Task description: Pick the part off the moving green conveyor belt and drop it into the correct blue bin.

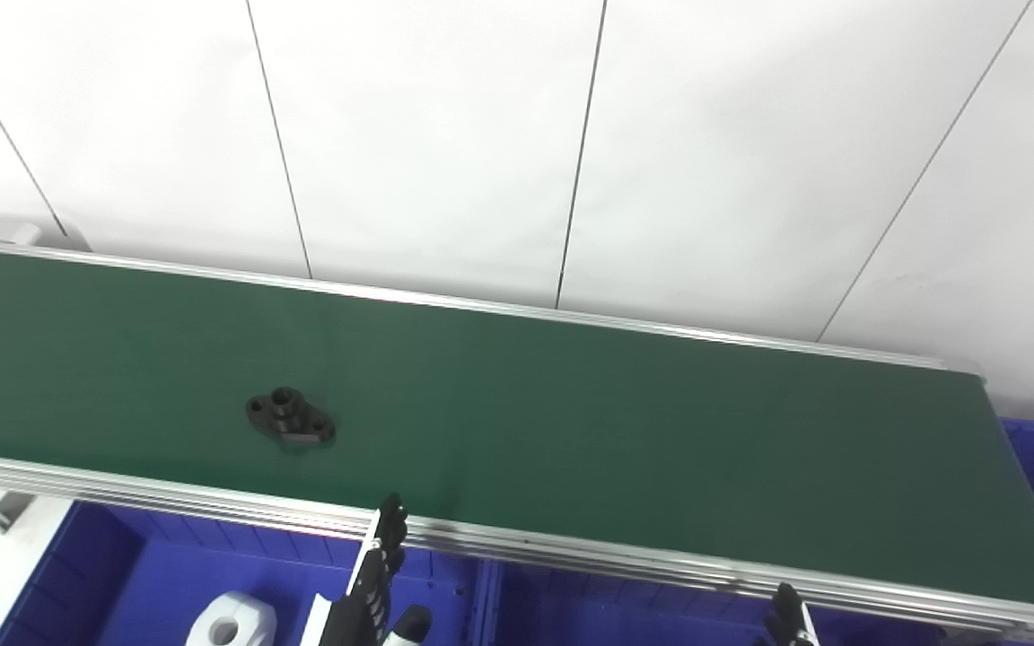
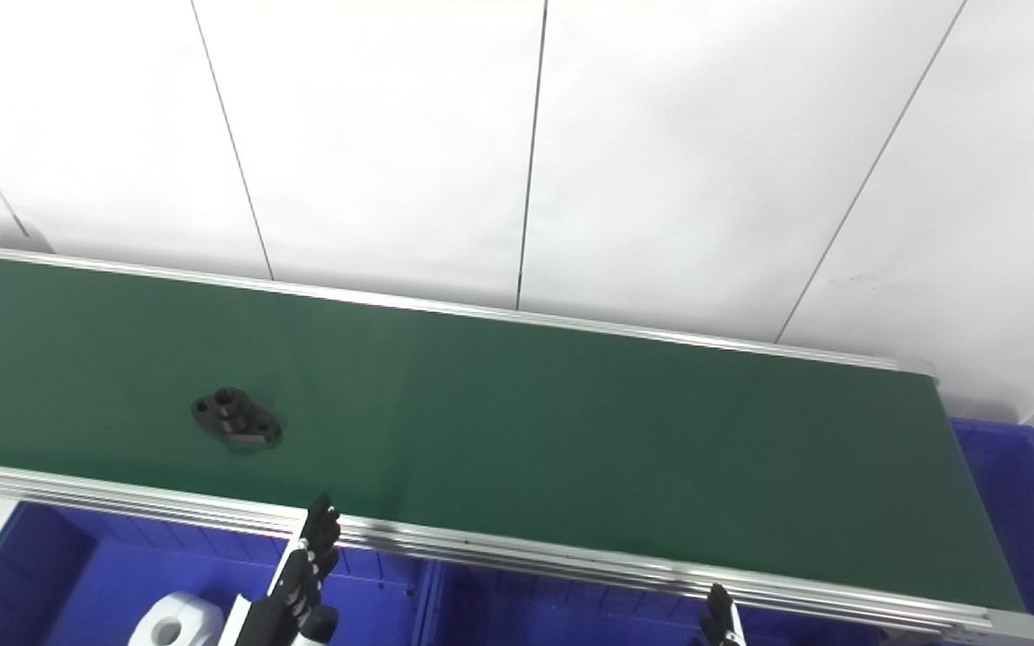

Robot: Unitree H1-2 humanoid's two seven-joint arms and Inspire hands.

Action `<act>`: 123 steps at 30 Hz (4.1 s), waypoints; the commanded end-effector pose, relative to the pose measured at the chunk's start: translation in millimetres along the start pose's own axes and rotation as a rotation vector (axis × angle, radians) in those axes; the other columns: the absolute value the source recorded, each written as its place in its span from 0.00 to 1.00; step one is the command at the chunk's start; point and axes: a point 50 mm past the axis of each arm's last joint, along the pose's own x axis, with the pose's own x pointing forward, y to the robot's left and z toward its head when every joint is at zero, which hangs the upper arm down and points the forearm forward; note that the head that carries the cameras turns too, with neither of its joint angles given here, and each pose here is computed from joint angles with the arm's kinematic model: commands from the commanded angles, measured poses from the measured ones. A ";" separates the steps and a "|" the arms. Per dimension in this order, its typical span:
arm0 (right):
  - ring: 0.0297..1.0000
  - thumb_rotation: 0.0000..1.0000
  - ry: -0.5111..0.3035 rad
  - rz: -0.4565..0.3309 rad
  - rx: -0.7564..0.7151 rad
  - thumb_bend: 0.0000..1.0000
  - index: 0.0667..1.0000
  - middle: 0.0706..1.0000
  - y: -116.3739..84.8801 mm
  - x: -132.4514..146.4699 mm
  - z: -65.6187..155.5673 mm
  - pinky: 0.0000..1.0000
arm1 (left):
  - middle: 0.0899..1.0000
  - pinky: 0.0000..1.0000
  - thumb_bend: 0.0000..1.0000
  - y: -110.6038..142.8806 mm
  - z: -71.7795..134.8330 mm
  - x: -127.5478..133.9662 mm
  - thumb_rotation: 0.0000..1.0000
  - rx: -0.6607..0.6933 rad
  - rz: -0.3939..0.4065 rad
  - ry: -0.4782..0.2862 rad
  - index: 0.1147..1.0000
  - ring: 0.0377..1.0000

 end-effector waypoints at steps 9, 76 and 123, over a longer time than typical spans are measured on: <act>0.98 0.83 -0.144 0.008 -0.062 0.70 1.00 1.00 -3.4 5.6 17.4 0.93 | 1.00 1.00 0.65 -6.4 15.4 6.2 0.78 -0.033 -0.009 -0.076 1.00 1.00; 0.79 0.50 -0.399 0.316 -1.192 0.94 0.82 0.80 198.7 231.9 142.6 0.70 | 1.00 1.00 0.63 -21.9 37.8 5.2 0.83 -0.064 -0.034 -0.097 1.00 1.00; 0.19 0.15 -0.308 0.330 -1.155 0.51 0.45 0.26 175.1 225.5 123.8 0.15 | 1.00 1.00 0.61 -28.6 39.4 -1.0 0.93 -0.055 -0.027 -0.093 1.00 1.00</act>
